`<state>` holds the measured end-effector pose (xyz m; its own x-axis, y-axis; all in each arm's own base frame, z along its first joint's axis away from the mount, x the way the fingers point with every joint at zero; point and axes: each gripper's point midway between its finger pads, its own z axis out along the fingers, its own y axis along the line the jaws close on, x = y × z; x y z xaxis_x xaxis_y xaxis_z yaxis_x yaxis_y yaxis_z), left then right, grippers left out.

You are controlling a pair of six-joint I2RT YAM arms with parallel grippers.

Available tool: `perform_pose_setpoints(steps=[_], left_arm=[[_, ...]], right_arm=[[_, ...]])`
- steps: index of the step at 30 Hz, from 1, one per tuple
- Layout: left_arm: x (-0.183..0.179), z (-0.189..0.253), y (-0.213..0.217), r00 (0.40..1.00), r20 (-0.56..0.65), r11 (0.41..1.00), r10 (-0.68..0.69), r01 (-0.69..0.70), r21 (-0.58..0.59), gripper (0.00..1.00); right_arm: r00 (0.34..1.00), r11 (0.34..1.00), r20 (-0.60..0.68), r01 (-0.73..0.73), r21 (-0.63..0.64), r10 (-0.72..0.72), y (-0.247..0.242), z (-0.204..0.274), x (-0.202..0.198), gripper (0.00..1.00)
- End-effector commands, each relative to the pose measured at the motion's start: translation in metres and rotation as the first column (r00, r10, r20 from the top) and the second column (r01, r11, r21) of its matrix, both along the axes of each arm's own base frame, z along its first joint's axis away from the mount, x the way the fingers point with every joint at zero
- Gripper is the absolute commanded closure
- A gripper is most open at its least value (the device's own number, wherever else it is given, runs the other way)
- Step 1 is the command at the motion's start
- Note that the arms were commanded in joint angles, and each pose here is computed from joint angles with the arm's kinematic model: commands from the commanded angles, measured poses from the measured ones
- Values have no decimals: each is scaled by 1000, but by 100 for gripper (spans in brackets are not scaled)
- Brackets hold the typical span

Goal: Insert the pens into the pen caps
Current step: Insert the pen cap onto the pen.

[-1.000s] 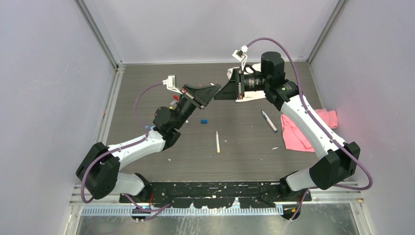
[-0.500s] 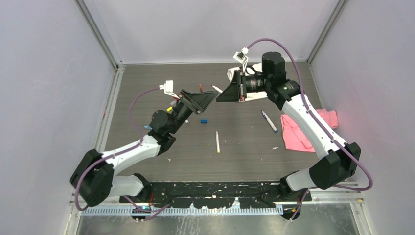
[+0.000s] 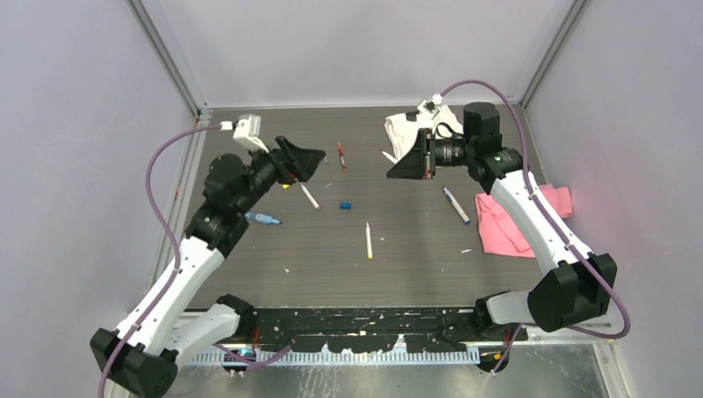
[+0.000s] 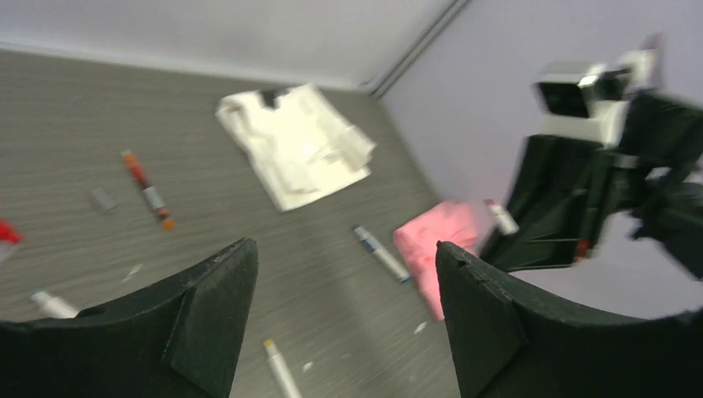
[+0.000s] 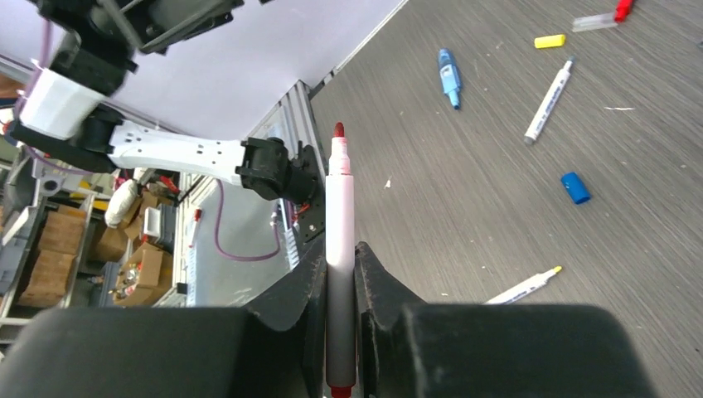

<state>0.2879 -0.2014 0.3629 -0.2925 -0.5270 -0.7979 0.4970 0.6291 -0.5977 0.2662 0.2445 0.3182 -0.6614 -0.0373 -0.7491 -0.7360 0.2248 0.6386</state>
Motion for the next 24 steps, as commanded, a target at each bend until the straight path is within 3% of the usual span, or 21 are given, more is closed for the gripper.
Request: perform_pose_setpoints(steps=[1, 6, 9, 12, 15, 20, 24], left_arm=[[7, -96, 21, 966, -257, 918, 0, 102, 382, 21], [47, -145, 42, 934, -350, 824, 76, 139, 549, 20], [83, -164, 58, 888, -427, 841, 169, 96, 533, 25], [119, -198, 71, 786, -546, 876, 290, 11, 482, 40], [145, -226, 79, 681, -614, 872, 399, -75, 484, 50], [175, -261, 101, 492, -646, 800, 584, -216, 559, 50], [192, -272, 106, 440, -636, 764, 634, -226, 605, 51]], right_arm=[[995, 999, 97, -15, -28, 17, -13, -7, -9, 99], [995, 996, 95, -2, -88, 10, -24, -32, -13, 99], [997, 993, 76, 36, -116, -27, -32, -43, -6, 99], [995, 982, 80, 76, -170, -63, -41, -55, 5, 99], [994, 970, 89, 89, -227, -71, -47, -66, 12, 99], [993, 958, 83, 109, -265, -89, -50, -73, 23, 99], [993, 958, 71, 111, -266, -96, -52, -77, 27, 99]])
